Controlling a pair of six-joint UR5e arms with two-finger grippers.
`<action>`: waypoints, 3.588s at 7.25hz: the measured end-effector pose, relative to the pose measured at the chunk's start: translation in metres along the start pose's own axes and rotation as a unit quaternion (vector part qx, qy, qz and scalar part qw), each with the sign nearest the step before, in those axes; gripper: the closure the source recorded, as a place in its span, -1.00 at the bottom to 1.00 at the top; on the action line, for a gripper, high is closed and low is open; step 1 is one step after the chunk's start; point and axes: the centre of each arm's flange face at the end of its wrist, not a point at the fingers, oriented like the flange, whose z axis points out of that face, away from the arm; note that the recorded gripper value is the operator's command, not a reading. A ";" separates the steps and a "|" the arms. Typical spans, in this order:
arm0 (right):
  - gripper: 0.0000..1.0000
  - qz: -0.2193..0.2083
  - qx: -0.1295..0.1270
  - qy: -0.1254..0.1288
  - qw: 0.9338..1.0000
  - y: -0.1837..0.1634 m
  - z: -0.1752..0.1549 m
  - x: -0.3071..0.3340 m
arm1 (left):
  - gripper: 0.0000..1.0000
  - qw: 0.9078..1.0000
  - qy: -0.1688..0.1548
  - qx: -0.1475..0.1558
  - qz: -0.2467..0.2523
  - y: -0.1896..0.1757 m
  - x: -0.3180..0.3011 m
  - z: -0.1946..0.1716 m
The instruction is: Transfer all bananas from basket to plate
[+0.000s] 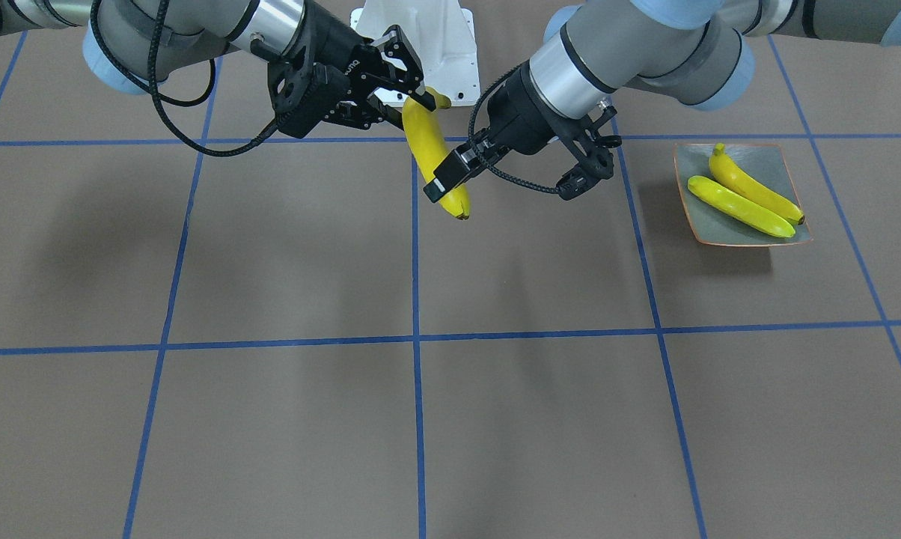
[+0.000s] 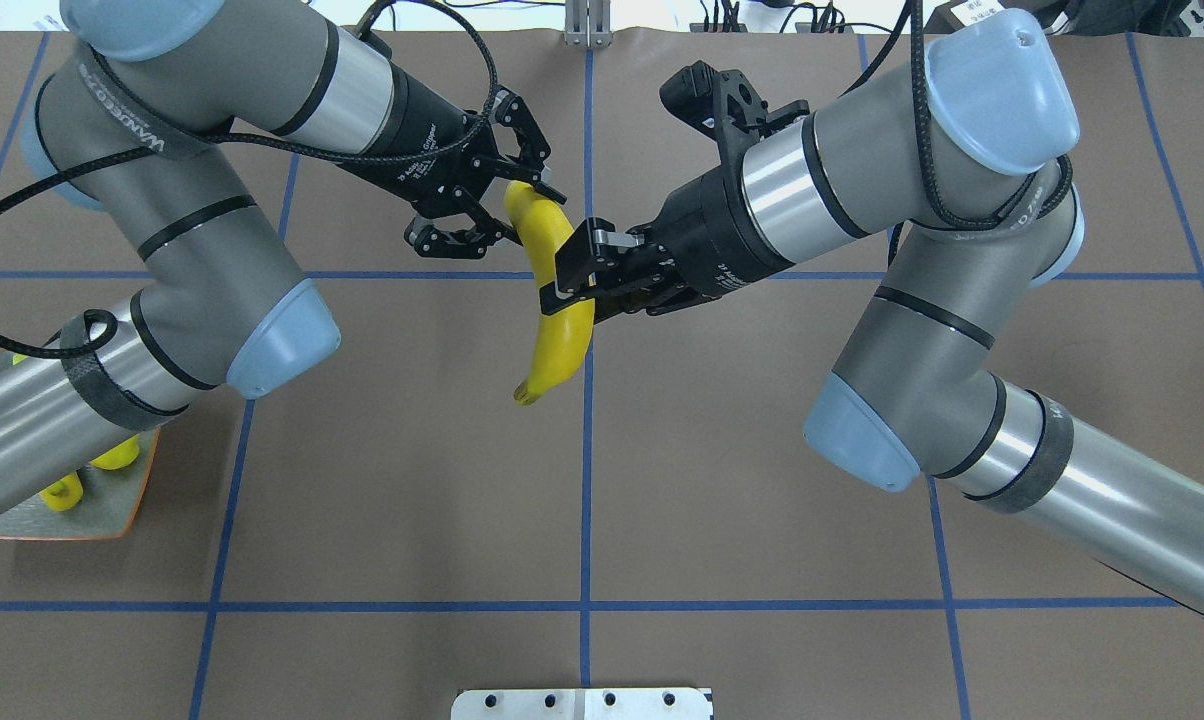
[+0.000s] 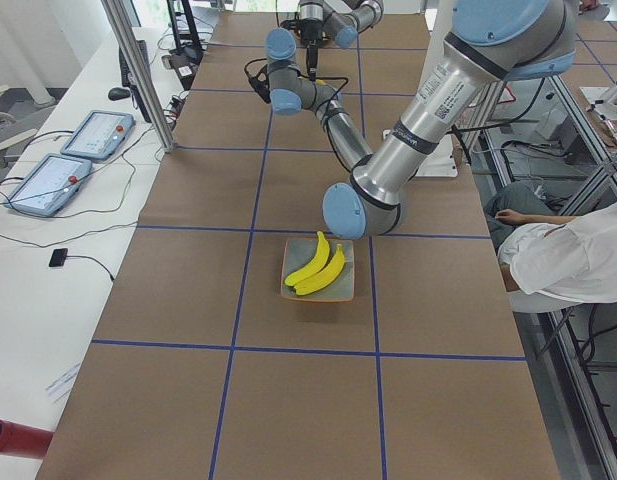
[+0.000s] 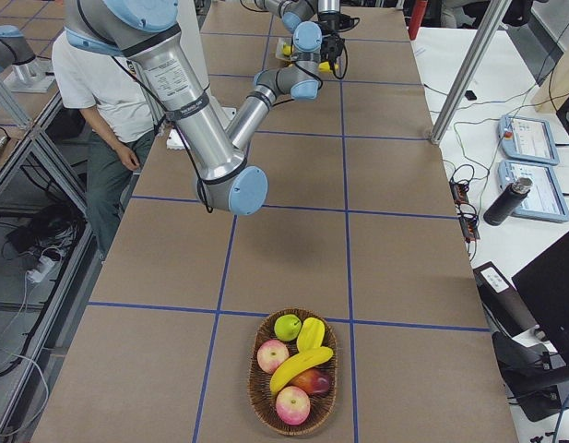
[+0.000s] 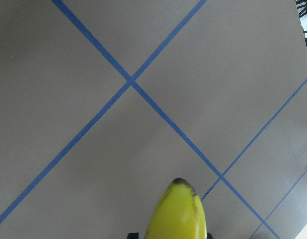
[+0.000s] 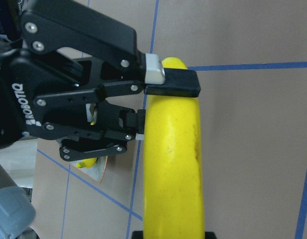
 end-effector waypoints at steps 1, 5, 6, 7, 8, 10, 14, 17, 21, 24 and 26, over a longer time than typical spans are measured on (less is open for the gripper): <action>-1.00 0.002 0.003 -0.002 1.000 0.000 -0.004 0.000 | 1.00 1.000 0.000 0.001 -0.010 0.000 -0.001 -0.001; -1.00 0.020 0.056 0.023 0.998 0.001 -0.083 0.055 | 1.00 0.995 -0.015 0.052 -0.079 -0.050 -0.036 -0.038; -1.00 0.030 0.076 0.037 0.996 -0.001 -0.107 0.078 | 1.00 0.990 -0.026 0.091 -0.106 -0.075 -0.045 -0.054; -1.00 0.042 0.097 0.053 0.993 -0.004 -0.124 0.100 | 1.00 0.982 -0.038 0.136 -0.121 -0.100 -0.059 -0.063; -1.00 0.054 0.124 0.072 0.988 -0.008 -0.138 0.123 | 1.00 0.975 -0.060 0.174 -0.126 -0.125 -0.087 -0.065; -1.00 0.058 0.179 0.122 0.975 -0.009 -0.163 0.174 | 1.00 0.956 -0.125 0.231 -0.131 -0.159 -0.135 -0.067; -1.00 0.050 0.215 0.172 0.960 -0.003 -0.178 0.218 | 1.00 0.903 -0.289 0.305 -0.084 -0.197 -0.222 -0.077; -1.00 0.052 0.220 0.177 0.958 -0.002 -0.180 0.222 | 1.00 0.890 -0.333 0.304 -0.067 -0.213 -0.264 -0.084; -1.00 0.048 0.222 0.172 0.959 0.002 -0.184 0.217 | 1.00 0.871 -0.371 0.312 -0.076 -0.233 -0.315 -0.097; -1.00 0.047 0.221 0.170 0.959 0.007 -0.187 0.214 | 0.25 0.863 -0.379 0.326 -0.075 -0.239 -0.325 -0.101; -1.00 0.048 0.220 0.170 0.959 0.011 -0.189 0.214 | -0.88 0.861 -0.381 0.328 -0.075 -0.240 -0.327 -0.100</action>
